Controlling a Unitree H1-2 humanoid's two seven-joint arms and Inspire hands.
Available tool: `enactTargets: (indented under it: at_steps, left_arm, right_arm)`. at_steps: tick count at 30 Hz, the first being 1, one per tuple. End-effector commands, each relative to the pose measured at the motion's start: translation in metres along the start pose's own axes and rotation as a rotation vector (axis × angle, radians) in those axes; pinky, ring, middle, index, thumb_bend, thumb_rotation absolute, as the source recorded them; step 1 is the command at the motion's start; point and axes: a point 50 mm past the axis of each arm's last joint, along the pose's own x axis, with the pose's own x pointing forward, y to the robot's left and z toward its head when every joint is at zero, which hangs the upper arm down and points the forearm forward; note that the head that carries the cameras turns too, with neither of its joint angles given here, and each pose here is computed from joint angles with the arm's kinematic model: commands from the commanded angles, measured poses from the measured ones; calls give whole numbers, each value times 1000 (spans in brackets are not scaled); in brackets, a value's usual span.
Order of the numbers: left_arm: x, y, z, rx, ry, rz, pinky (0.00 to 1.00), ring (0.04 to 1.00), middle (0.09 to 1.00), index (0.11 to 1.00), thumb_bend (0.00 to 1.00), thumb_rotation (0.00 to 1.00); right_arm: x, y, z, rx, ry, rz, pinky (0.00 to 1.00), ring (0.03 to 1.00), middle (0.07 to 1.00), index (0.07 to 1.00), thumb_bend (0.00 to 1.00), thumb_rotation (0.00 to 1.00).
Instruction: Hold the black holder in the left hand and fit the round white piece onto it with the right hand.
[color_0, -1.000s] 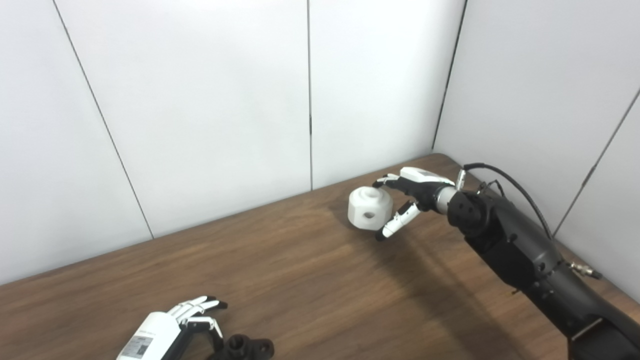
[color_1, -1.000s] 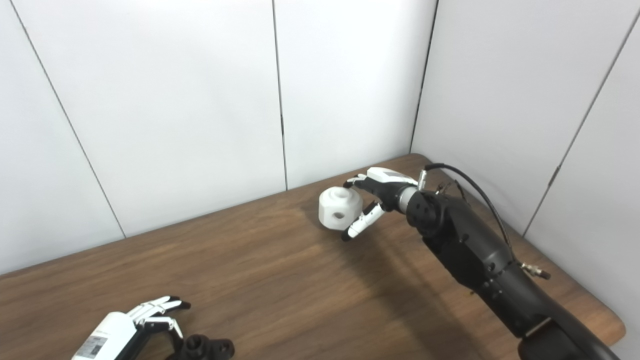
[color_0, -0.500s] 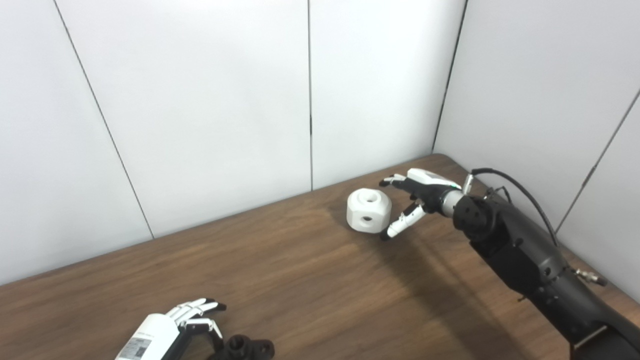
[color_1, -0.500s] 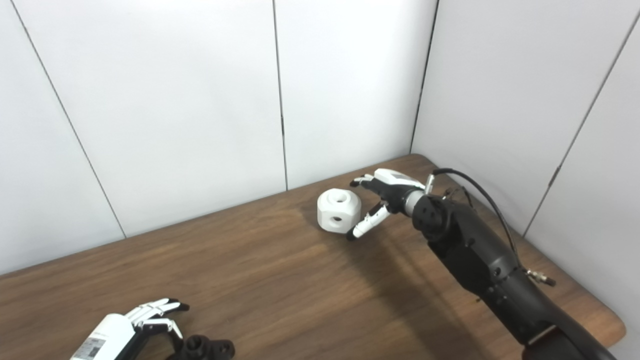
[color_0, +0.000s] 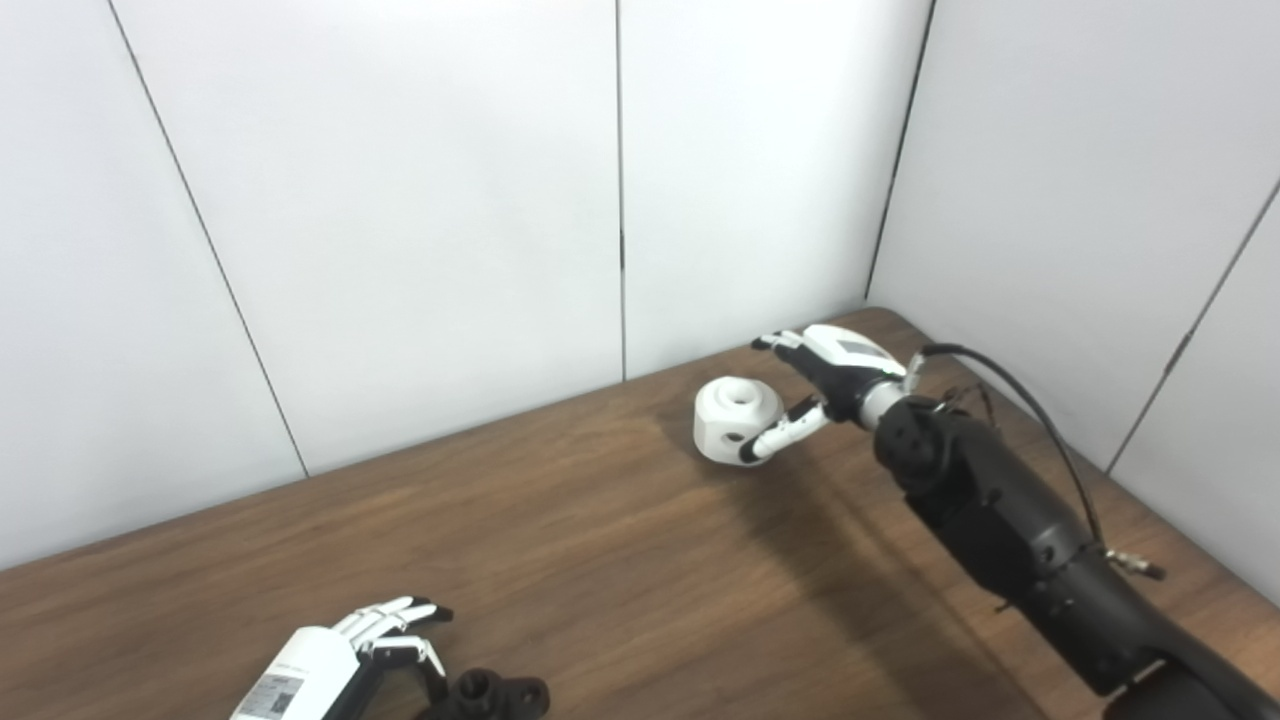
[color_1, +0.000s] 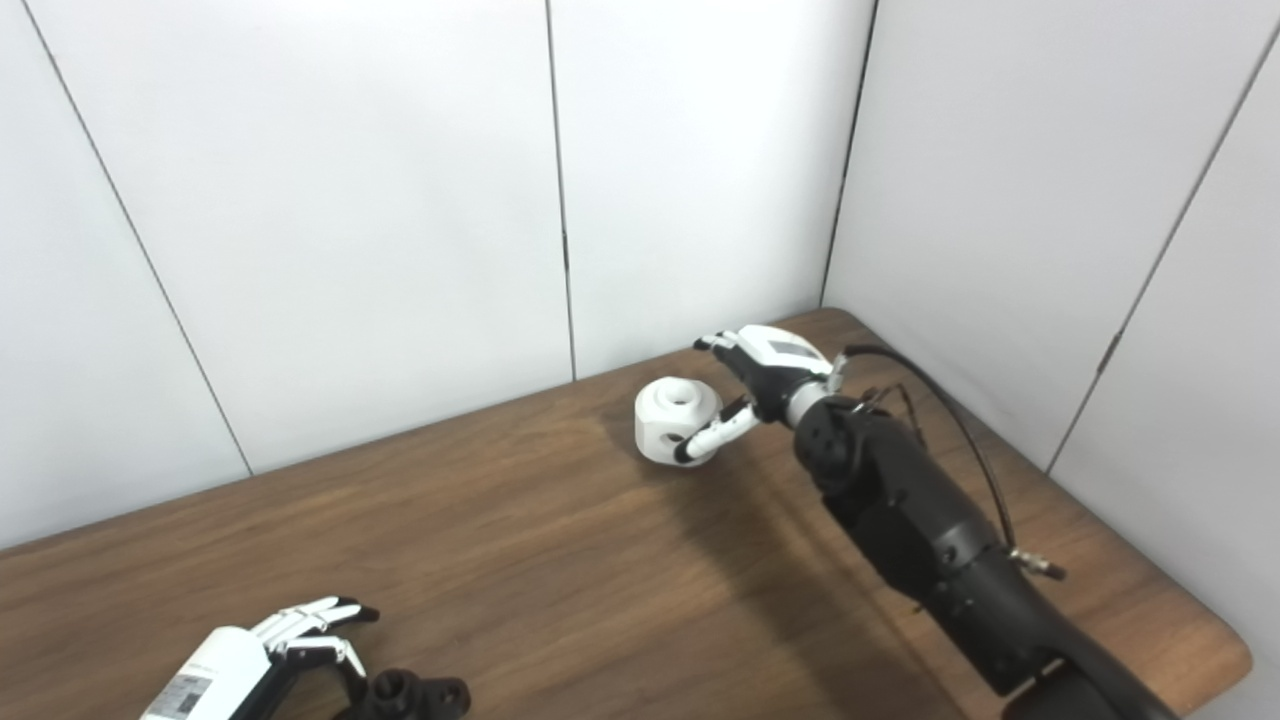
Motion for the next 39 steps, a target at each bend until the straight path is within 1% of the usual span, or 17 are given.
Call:
enactTargets:
  at_steps: [1,3,6,11,16,24,26,27,29,30,31,32,33,34,36,39]
  left_arm:
    - [-41,-34,-21,78,154,-252,845,865,830,485,524,54]
    - [-42,-34,-20,77,153,-246,835,859,825,485,524,53]
    - [-44,-31,-19,77,157,-247,829,860,827,485,523,53]
    - [-43,-28,-18,77,168,-257,831,867,828,485,523,53]
    - [-42,-25,-16,77,160,-246,814,853,818,485,523,52]
    - [-42,-21,-15,84,164,-258,807,855,821,485,523,52]
    - [-43,-21,-16,85,163,-259,805,854,821,485,523,52]
    - [-43,-21,-16,87,164,-260,806,855,821,485,523,52]
    - [-43,-21,-16,84,167,-260,810,856,821,485,523,52]
    - [-43,-21,-16,83,167,-258,810,856,821,485,523,52]
    - [-43,-21,-16,82,166,-257,810,855,819,485,523,52]
    - [-43,-22,-16,81,165,-254,809,856,819,485,523,52]
    - [-43,-22,-16,79,162,-250,808,854,816,485,523,52]
    - [-42,-22,-16,81,163,-252,805,852,814,485,523,52]
    - [-42,-23,-15,83,164,-254,812,858,821,485,523,52]
    - [-42,-23,-15,78,160,-246,807,854,821,485,523,51]
  right_arm:
    - [7,-23,8,8,-12,-93,819,949,981,909,873,425]
    - [9,-18,10,19,-10,-87,824,946,977,903,881,422]
    - [13,-12,12,25,-5,-72,805,939,972,896,891,414]
    - [16,-6,12,22,-8,-51,809,940,975,886,890,400]
    - [18,-3,14,9,9,-30,835,950,979,869,894,397]
    - [18,3,12,-1,18,-21,852,957,977,839,895,386]
    - [18,5,12,3,21,-33,836,943,963,809,870,369]
    - [18,7,12,11,20,-55,830,937,958,797,860,362]
    - [18,11,13,32,13,-114,762,857,875,655,797,292]
    - [18,13,13,42,11,-138,759,853,871,648,794,288]
    - [19,15,13,55,9,-168,751,839,853,621,779,271]
    - [19,17,13,66,8,-196,745,821,829,556,653,212]
    - [19,21,14,77,4,-226,734,804,805,515,574,173]
    - [19,24,15,86,-2,-254,720,791,787,500,547,158]
    - [19,30,17,104,-11,-294,697,771,757,486,522,144]
    - [19,36,22,123,-17,-318,702,770,746,483,516,141]
